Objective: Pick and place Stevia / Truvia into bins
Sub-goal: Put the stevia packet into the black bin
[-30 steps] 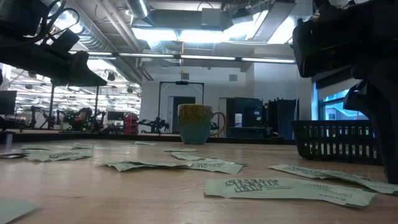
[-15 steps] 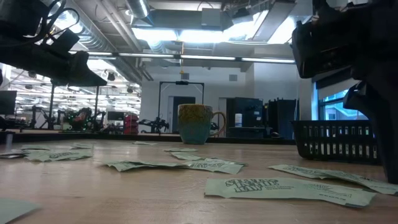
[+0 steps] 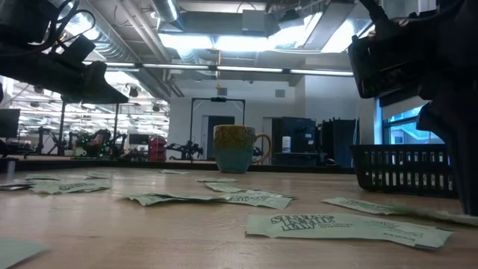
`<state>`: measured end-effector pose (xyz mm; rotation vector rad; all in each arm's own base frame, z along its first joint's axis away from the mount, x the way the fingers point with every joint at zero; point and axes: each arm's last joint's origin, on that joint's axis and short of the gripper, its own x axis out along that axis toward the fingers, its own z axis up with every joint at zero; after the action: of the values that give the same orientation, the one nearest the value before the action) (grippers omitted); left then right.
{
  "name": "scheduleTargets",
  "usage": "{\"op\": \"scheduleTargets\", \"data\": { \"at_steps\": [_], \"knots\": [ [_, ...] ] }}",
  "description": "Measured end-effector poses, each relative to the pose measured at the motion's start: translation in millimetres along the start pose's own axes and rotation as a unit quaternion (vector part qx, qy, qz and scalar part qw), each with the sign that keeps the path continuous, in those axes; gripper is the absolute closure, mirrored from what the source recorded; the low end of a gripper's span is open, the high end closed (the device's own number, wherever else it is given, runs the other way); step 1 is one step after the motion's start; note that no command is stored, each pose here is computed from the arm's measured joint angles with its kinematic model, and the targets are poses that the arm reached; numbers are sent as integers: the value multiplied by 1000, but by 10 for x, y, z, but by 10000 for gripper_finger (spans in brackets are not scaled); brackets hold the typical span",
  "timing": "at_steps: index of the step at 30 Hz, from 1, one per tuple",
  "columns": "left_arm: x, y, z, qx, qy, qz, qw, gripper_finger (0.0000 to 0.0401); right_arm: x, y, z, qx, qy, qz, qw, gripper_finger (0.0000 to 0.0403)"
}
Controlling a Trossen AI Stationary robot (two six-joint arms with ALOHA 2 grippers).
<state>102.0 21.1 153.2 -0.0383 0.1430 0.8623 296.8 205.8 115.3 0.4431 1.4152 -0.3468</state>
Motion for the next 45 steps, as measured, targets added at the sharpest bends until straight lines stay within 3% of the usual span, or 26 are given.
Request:
{"op": "scheduleTargets", "data": {
  "at_steps": [3,8,13,16,22,29,35,41,45],
  "knots": [
    [0,0,0,0,0,0,1000,368,-8,2,1,0,0,-1,1000,393],
    [0,0,0,0,0,0,1000,368,-90,61,36,0,-1,-4,1000,393],
    [0,0,1,0,0,0,1000,368,-345,132,119,4,-25,-16,1000,401],
    [0,0,2,-1,-1,0,1000,368,-658,141,245,44,-47,-6,998,400],
    [0,0,1,-1,-1,0,1000,368,-1156,-50,422,83,-47,-21,995,401],
    [0,0,2,-1,-1,0,1000,368,-1593,-487,351,113,-45,-32,992,402],
    [0,0,2,-1,-1,0,1000,368,-1499,-895,149,155,-44,-32,986,402],
    [0,0,2,-2,-1,0,1000,368,-1136,-1114,4,173,-29,6,984,402],
    [0,0,2,-4,-1,0,1000,368,-923,-1233,-88,171,-7,-29,985,402]
  ]
}}
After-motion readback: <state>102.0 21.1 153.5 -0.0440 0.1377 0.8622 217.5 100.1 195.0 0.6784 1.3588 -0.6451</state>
